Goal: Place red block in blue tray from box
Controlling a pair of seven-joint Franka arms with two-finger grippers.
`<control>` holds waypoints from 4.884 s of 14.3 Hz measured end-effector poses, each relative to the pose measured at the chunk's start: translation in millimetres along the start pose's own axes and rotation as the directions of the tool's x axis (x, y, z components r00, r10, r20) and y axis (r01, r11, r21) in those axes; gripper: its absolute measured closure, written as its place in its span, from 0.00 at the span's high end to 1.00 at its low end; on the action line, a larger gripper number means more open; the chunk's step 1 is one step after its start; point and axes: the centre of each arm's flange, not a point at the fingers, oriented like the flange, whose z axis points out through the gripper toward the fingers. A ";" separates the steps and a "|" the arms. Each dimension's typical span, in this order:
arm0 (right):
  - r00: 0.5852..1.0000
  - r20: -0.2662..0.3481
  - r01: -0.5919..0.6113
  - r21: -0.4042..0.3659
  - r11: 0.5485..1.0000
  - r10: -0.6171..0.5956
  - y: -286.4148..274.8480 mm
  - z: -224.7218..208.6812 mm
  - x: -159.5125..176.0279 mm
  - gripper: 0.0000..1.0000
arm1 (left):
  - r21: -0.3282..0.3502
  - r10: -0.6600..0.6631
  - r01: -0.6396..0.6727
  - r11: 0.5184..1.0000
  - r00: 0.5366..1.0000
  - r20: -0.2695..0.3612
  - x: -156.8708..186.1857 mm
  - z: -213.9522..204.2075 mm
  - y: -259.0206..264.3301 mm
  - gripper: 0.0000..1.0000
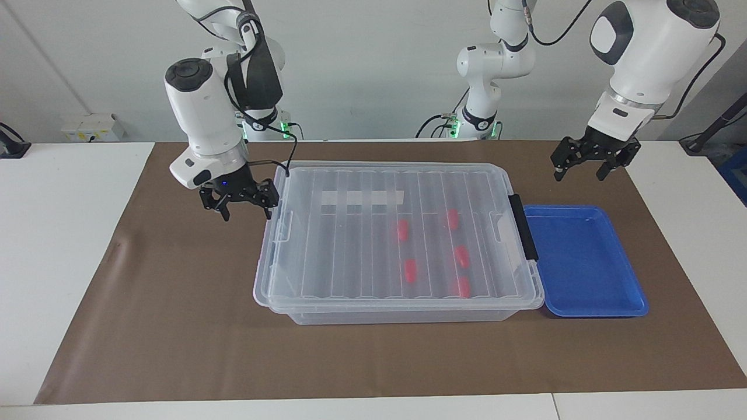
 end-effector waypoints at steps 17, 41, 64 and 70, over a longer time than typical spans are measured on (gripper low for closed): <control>0.999 0.005 0.035 -0.050 0.998 -0.034 0.0 28.9 1.5 1.00 | 0.001 -0.011 0.011 1.000 1.000 0.000 0.0 -0.1 -4.4 1.00; 0.998 0.041 0.053 -0.294 0.954 -0.043 78.2 25.7 4.9 1.00 | -0.084 -0.338 0.330 0.940 0.933 -0.120 -7.6 33.6 113.8 1.00; 0.994 0.093 0.098 -0.468 0.878 -0.061 115.1 17.0 3.5 1.00 | -0.002 -0.280 0.285 0.959 0.943 -0.181 6.4 211.4 196.0 1.00; 0.997 0.042 -0.049 -0.300 0.953 0.065 111.2 -53.4 1.7 1.00 | 0.026 -0.244 0.253 0.967 0.952 -0.182 4.4 258.6 200.6 1.00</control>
